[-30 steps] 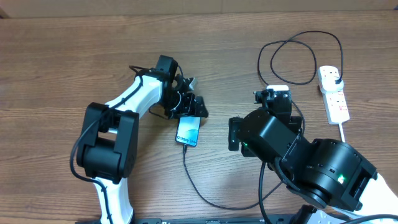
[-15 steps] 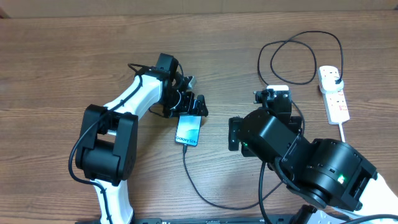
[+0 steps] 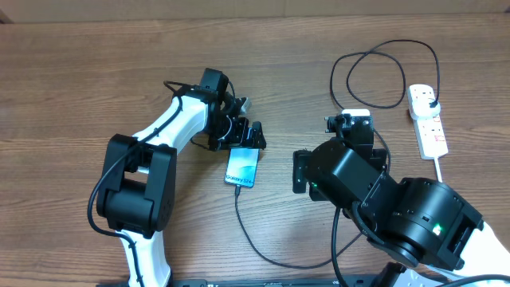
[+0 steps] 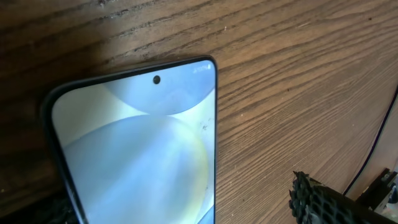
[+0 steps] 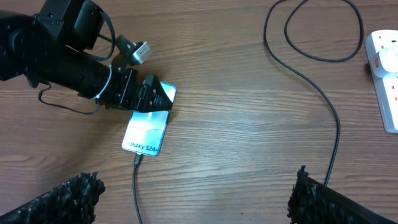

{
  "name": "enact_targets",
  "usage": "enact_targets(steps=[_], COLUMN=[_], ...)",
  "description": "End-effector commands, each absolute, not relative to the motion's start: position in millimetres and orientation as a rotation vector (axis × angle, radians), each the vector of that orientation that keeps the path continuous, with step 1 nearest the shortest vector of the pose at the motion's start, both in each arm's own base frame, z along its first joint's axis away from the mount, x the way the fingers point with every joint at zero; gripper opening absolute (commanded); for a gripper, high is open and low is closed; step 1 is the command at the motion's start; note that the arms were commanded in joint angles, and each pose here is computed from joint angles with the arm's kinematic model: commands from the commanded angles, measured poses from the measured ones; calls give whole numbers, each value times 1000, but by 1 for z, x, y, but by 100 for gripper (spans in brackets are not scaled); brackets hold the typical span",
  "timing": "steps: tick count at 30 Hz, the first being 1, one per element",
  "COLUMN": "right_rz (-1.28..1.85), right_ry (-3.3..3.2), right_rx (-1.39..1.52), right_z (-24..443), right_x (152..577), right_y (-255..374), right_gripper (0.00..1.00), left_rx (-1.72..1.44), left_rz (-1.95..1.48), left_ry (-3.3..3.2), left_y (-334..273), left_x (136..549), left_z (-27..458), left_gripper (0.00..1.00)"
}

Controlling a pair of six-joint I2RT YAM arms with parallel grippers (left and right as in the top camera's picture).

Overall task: Plug charger to phone and switch on socket
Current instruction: 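Open the left gripper to release the phone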

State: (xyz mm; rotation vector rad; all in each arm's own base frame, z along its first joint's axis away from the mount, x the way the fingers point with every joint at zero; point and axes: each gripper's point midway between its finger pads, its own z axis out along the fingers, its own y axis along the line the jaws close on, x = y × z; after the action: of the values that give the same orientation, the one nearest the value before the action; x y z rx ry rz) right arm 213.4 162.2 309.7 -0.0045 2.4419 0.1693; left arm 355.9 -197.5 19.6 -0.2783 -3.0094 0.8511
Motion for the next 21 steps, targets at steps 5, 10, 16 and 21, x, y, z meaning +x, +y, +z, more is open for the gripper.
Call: enact_targets(steps=[5,10,16,21], right_rz=[189,189,190,191], right_ry=[2412,2412,2411,2412], right_rx=[18,18,18,18], right_z=[319,319,319,319], right_x=[215,215,215,217], right_y=[160,160,160,162], right_gripper=[100,100,100,100], left_rx=[-32,-20,-20,-18], left_rz=[416,409,409,406], left_ry=[-3040,-3041,-3042,-3038], left_y=[-150,-149,-149,-149], left_x=[346,347,347,346], left_z=[-31,-31,-31,-31], left_gripper=[100,100,100,100])
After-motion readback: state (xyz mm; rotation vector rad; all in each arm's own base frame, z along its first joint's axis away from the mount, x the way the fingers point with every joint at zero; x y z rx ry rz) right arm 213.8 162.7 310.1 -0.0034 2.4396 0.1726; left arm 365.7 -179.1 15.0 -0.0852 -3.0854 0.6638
